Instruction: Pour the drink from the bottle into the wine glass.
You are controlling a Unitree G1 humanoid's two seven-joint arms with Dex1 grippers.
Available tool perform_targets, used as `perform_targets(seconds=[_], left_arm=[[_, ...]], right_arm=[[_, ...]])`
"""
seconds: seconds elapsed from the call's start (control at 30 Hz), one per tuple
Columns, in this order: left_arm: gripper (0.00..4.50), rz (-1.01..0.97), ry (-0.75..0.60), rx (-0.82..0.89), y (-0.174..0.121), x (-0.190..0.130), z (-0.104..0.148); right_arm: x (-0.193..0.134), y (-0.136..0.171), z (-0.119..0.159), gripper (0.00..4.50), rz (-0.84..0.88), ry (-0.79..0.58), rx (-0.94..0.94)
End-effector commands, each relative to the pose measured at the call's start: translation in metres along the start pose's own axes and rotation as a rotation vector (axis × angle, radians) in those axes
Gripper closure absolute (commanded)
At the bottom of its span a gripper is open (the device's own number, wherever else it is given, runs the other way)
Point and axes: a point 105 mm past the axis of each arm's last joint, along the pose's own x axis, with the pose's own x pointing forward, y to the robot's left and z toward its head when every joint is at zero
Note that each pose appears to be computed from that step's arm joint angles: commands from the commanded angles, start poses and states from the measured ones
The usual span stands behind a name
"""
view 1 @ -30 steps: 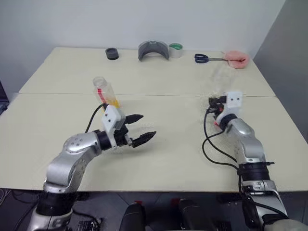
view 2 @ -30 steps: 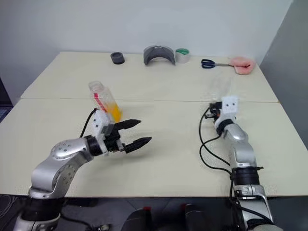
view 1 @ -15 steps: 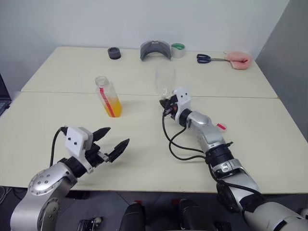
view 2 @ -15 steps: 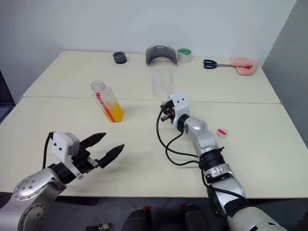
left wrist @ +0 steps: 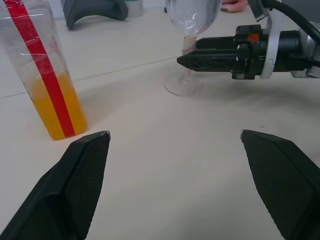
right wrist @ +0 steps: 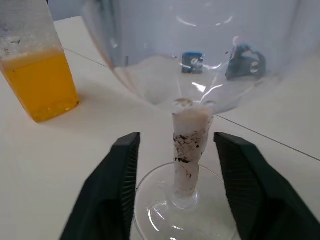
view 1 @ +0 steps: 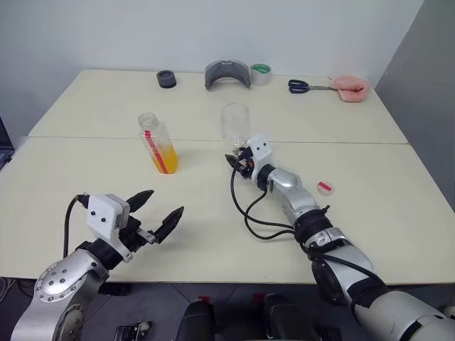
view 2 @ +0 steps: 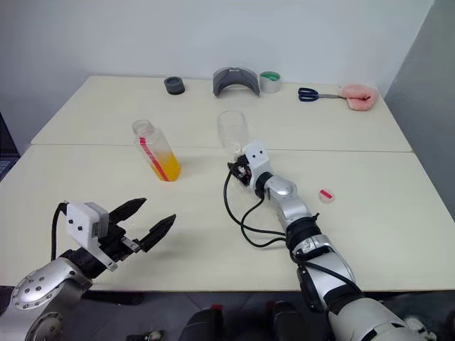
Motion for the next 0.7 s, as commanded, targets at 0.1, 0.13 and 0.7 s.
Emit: perform_targets(seconds=[0.1, 0.13, 0.7], left_arm=[[0.00, -0.013, -0.031, 0.047, 0.008, 0.007, 0.011], [0.00, -0.004, -0.033, 0.047, 0.011, 0.007, 0.012], [0.00, 0.249, -0.076, 0.018, 0.071, 0.029, 0.005]], right_arm=[[-0.018, -0.013, 0.019, 0.02, -0.019, -0.075, -0.033], [-0.024, -0.015, 0.018, 0.02, -0.013, -0.073, -0.036], [-0.172, 0.029, 0.105, 0.02, 0.527, -0.104, 0.184]])
